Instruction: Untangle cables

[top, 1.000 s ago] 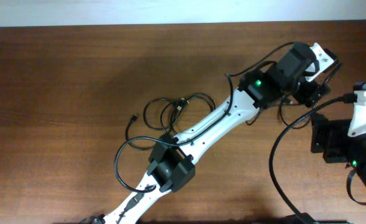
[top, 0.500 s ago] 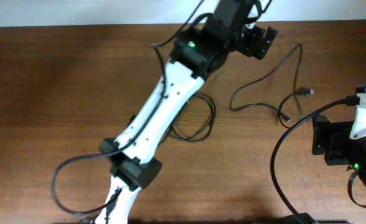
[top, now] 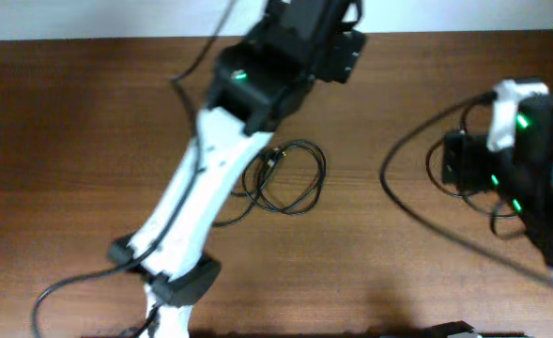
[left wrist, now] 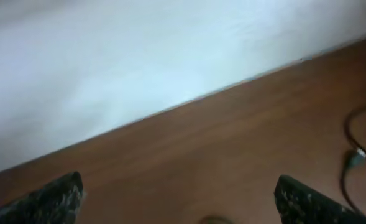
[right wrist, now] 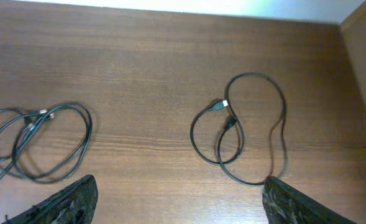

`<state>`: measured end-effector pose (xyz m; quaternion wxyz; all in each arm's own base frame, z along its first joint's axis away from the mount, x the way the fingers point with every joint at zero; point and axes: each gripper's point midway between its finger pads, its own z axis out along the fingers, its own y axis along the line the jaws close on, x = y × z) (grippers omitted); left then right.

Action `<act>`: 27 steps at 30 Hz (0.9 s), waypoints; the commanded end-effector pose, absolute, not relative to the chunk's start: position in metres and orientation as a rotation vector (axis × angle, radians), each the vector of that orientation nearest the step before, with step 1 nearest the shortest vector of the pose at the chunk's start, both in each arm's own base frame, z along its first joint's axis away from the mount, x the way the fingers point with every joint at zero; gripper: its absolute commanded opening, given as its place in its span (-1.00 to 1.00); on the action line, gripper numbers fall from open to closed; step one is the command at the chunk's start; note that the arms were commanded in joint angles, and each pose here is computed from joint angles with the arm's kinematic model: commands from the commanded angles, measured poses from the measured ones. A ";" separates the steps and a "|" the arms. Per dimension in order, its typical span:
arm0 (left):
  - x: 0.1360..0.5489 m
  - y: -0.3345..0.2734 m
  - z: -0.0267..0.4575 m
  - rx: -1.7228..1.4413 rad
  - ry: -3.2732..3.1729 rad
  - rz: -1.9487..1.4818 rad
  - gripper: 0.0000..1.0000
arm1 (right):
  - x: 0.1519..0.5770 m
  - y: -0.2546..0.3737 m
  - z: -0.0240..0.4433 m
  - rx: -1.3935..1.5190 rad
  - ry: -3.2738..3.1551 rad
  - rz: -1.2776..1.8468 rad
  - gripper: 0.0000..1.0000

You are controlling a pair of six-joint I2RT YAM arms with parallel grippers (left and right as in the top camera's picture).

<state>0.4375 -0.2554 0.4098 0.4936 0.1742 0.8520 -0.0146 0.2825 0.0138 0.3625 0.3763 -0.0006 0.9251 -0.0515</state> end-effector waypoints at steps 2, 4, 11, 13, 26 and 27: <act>0.390 -0.154 0.498 0.162 1.942 0.023 0.98 | 0.324 0.000 0.346 0.216 2.371 -0.212 0.68; 0.373 -0.127 0.513 0.117 1.922 0.035 0.98 | 0.343 -0.005 0.341 0.285 2.348 -0.252 0.68; 0.334 -0.086 0.587 -0.003 1.692 0.013 0.98 | 0.365 0.001 0.346 0.356 2.276 -0.182 0.68; 0.327 -0.080 0.590 -0.010 1.683 0.025 0.98 | 0.364 0.001 0.346 0.355 2.278 -0.185 0.68; 0.305 -0.024 0.520 -0.177 1.634 0.302 0.98 | 0.376 -0.100 0.374 0.656 2.068 -0.285 0.92; 0.302 -0.021 0.514 -0.181 1.643 0.317 0.98 | 0.374 -0.119 0.380 0.707 2.024 -0.306 0.93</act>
